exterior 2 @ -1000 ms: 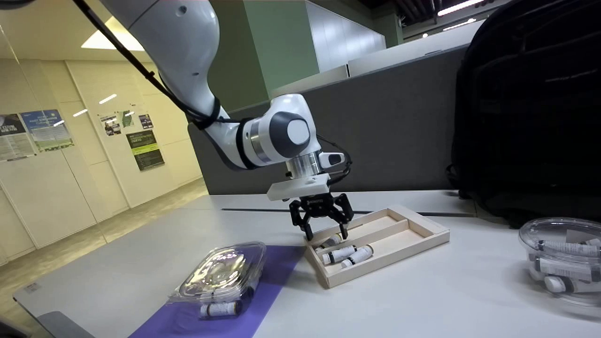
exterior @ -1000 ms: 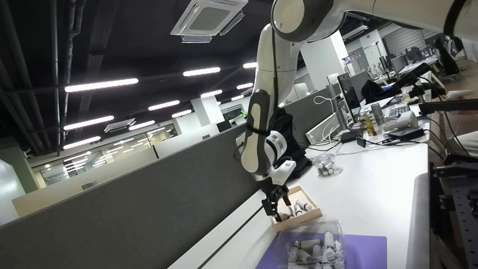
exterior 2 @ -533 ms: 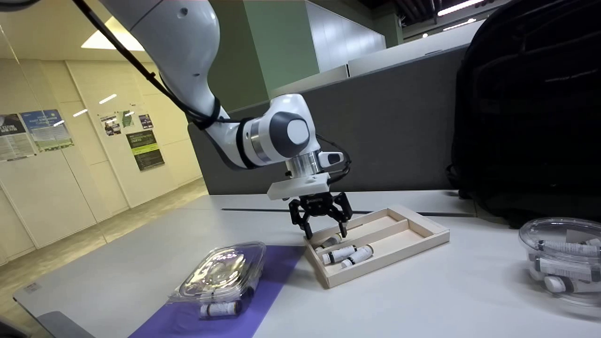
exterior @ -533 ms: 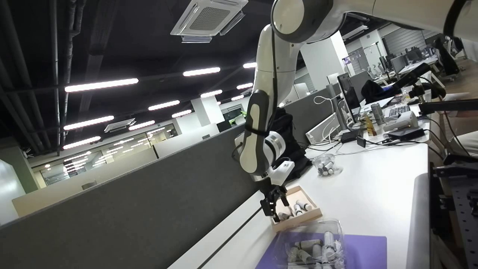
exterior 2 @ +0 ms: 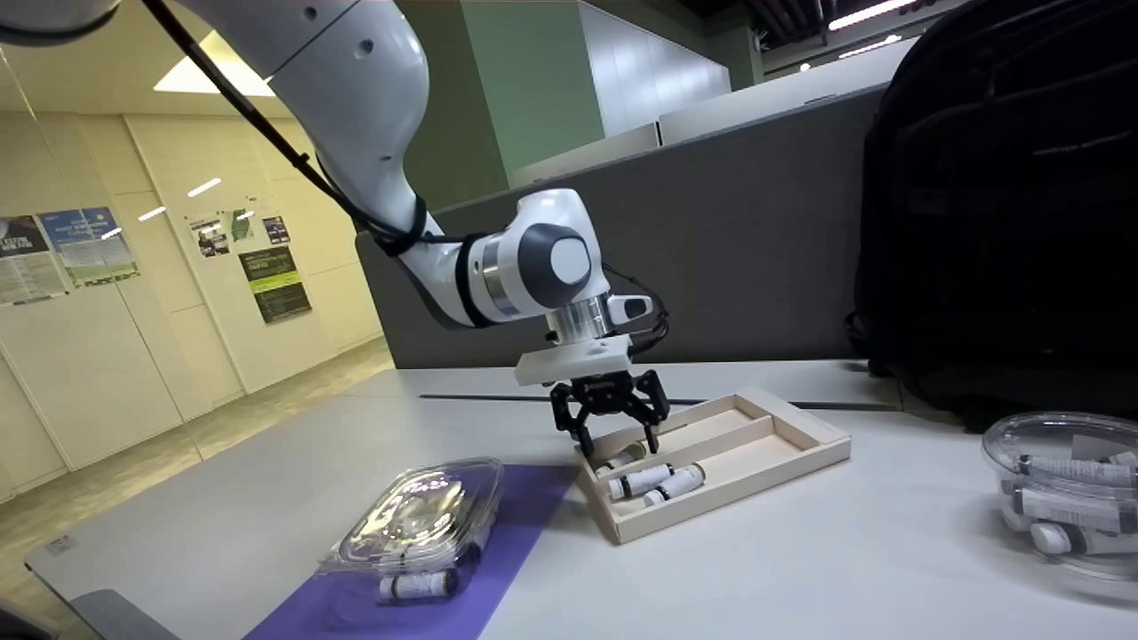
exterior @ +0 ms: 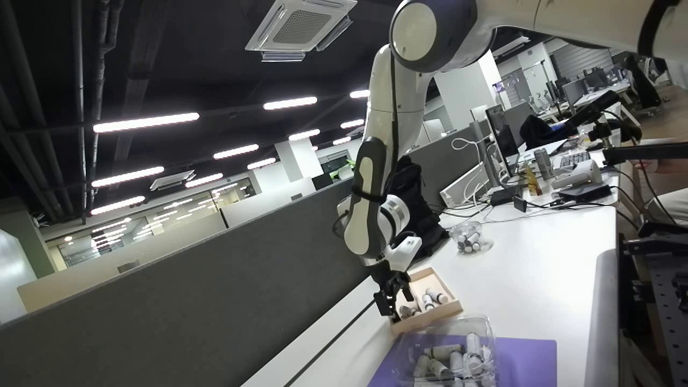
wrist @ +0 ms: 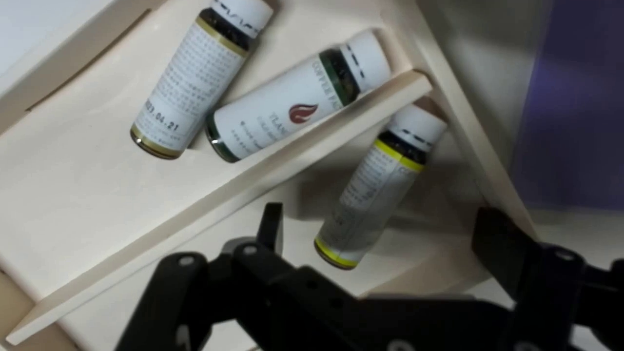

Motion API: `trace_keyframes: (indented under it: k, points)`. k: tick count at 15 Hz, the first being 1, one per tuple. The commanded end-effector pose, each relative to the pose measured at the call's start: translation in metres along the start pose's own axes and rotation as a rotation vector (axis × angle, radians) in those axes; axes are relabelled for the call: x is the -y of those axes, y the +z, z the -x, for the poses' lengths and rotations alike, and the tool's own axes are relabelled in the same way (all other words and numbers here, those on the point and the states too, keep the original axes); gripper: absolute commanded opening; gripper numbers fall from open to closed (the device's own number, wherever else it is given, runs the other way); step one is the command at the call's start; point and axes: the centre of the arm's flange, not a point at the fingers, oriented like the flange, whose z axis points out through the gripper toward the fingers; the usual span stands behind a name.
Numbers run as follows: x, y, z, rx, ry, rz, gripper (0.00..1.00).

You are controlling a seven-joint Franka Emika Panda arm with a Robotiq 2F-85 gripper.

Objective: Remove the bottle from the top part of the segment tray and put it on the purple mat

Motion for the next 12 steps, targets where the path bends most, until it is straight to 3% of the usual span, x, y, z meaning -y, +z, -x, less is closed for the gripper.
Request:
trace_keyframes:
  k: [1,10,11,12]
  points:
    - [-0.001,0.006,-0.012,-0.022,-0.030,-0.005,0.74]
    - [-0.003,-0.016,-0.007,-0.084,-0.042,0.003,0.11]
    - [-0.005,-0.021,-0.005,-0.092,-0.039,0.002,0.05]
    - [-0.007,-0.028,-0.002,-0.095,-0.032,0.003,0.05]
